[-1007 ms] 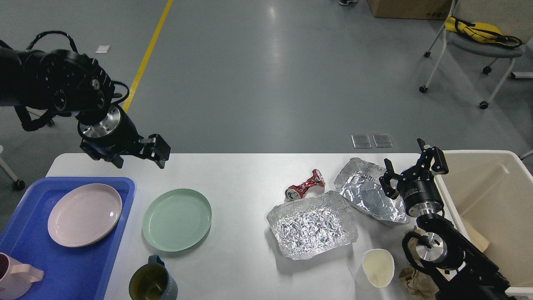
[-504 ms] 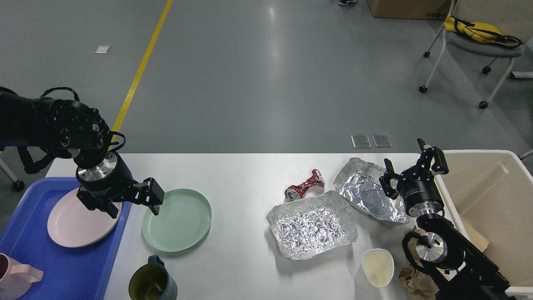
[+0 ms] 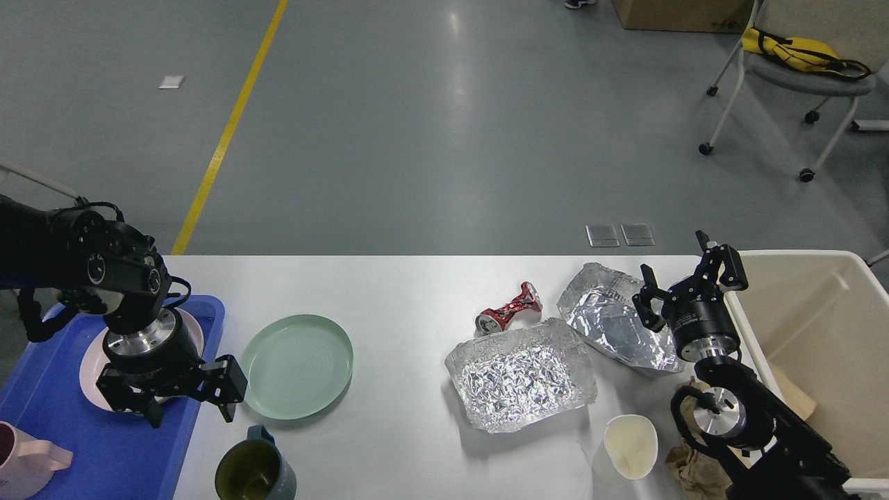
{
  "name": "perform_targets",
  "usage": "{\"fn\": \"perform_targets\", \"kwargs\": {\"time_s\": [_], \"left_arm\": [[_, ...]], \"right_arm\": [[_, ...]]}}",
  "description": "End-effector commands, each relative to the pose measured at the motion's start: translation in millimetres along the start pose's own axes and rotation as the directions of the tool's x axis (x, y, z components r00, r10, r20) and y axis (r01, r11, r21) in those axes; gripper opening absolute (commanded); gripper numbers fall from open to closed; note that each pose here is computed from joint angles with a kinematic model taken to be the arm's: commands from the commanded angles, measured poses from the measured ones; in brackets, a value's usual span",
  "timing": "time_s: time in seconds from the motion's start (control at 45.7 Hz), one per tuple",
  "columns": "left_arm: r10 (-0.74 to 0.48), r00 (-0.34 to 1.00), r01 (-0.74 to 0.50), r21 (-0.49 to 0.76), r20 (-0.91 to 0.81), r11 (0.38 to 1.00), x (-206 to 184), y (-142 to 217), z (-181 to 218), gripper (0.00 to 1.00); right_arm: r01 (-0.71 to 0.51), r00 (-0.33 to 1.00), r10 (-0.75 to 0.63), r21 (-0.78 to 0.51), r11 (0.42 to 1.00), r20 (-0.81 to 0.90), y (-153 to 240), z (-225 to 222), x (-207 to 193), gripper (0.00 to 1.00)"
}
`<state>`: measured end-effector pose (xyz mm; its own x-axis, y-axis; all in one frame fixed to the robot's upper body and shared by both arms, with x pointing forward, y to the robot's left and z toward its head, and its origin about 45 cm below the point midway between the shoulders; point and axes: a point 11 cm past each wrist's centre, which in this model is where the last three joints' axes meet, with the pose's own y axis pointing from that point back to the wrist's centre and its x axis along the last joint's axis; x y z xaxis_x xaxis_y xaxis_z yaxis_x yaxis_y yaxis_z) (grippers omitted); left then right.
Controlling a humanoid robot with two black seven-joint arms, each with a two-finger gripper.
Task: Tidy desktop
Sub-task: 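Lower the left gripper down onto the dark mug nearest the robot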
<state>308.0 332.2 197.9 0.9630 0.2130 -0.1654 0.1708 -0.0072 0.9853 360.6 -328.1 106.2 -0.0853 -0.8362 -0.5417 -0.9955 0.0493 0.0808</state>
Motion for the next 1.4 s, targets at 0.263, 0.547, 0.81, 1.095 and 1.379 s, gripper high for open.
{"fn": "perform_targets", "kwargs": {"time_s": [0.263, 0.547, 0.81, 1.095, 1.379], "left_arm": [[0.015, 1.000, -0.013, 0.088, -0.023, 0.996, -25, -3, -12, 0.89], [-0.007, 0.999, 0.005, 0.062, 0.039, 0.998, -42, 4, -3, 0.85], [0.016, 0.999, -0.019, 0.065, 0.042, 0.998, -46, 0, -1, 0.85], [-0.002, 0.999, -0.001, 0.061, 0.037, 0.998, -50, -9, -1, 0.86], [-0.003, 1.000, 0.002, 0.037, 0.030, 0.999, -49, -13, 3, 0.91]], "right_arm": [[0.000, 1.000, 0.000, 0.000, 1.000, 0.001, 0, 0, 0, 1.00], [0.001, 1.000, -0.001, 0.000, 1.000, 0.001, 0, 0, 0, 1.00], [0.000, 1.000, 0.000, 0.000, 1.000, 0.001, 0, 0, 0, 1.00], [0.000, 1.000, 0.000, 0.000, 1.000, -0.001, 0, 0, 0, 1.00], [0.000, 1.000, 0.000, 0.000, 1.000, 0.001, 0, 0, 0, 1.00]]}}
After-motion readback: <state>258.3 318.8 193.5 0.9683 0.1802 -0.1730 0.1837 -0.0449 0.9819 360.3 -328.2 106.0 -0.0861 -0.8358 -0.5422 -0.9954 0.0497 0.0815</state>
